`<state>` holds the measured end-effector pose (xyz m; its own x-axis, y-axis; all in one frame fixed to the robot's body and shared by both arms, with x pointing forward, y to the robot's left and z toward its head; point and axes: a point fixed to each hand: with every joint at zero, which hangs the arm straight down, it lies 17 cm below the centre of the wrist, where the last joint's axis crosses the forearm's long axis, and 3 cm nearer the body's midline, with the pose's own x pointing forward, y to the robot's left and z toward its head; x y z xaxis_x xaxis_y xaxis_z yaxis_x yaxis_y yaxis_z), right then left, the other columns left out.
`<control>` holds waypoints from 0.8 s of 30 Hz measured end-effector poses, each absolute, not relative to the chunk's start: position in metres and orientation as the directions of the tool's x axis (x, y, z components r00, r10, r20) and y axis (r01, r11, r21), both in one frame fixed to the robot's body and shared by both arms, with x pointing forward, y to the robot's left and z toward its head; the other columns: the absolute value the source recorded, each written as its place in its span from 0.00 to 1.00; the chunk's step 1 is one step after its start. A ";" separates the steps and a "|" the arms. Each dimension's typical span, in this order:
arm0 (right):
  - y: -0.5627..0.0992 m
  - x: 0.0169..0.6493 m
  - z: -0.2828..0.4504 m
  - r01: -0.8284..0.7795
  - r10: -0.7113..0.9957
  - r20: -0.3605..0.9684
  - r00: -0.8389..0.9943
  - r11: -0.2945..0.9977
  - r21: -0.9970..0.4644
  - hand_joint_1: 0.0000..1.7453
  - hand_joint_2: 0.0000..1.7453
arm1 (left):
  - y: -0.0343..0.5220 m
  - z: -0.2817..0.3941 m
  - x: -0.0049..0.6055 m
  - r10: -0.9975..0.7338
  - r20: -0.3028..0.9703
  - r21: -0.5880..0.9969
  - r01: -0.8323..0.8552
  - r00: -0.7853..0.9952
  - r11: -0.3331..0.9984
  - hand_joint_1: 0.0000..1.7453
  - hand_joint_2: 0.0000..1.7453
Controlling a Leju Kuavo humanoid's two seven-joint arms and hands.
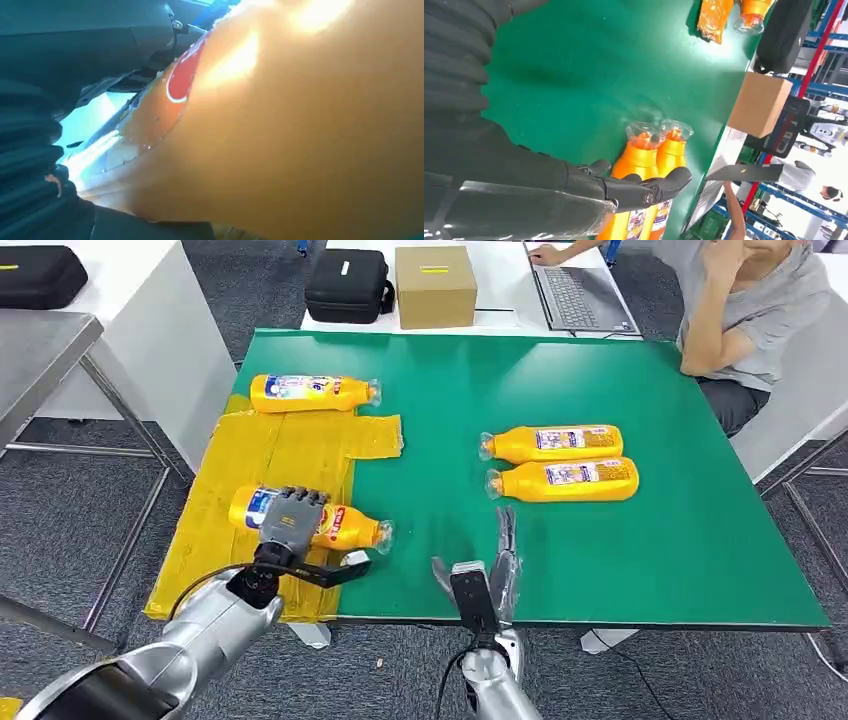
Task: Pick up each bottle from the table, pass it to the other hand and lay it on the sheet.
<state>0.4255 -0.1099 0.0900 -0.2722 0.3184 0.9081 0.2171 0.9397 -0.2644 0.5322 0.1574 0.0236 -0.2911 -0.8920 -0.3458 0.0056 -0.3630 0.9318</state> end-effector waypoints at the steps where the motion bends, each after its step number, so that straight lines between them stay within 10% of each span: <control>1: -0.110 0.426 0.090 0.217 0.319 0.908 -0.271 0.940 -0.265 0.00 1.00 | 0.157 0.024 0.532 -0.893 -0.345 0.932 0.004 -0.290 -0.361 0.45 1.00; 11: -0.109 0.426 0.088 0.214 0.320 0.909 -0.268 0.939 -0.268 0.00 1.00 | 0.155 0.023 0.531 -0.893 -0.342 0.934 0.002 -0.293 -0.358 0.45 1.00; 13: -0.109 0.426 0.088 0.214 0.320 0.909 -0.268 0.939 -0.268 0.00 1.00 | 0.155 0.023 0.531 -0.893 -0.342 0.934 0.003 -0.293 -0.358 0.09 1.00; 15: -0.109 0.426 0.088 0.213 0.321 0.909 -0.268 0.939 -0.269 0.00 1.00 | 0.155 0.023 0.531 -0.893 -0.342 0.933 0.004 -0.292 -0.359 0.00 1.00; 16: -0.109 0.426 0.088 0.213 0.321 0.908 -0.268 0.939 -0.270 0.00 1.00 | 0.155 0.023 0.531 -0.892 -0.347 0.932 0.001 -0.289 -0.362 0.00 0.00; 24: -0.108 0.425 0.087 0.208 0.328 0.905 -0.270 0.938 -0.277 0.00 1.00 | 0.152 0.027 0.532 -0.894 -0.353 0.931 -0.014 -0.274 -0.364 0.00 0.00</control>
<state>0.4253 -0.1077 0.0873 -0.2700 0.3276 0.9054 0.2083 0.9380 -0.2773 0.5317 0.1523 0.0273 -0.2739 -0.8944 -0.3535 -0.0135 -0.3639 0.9313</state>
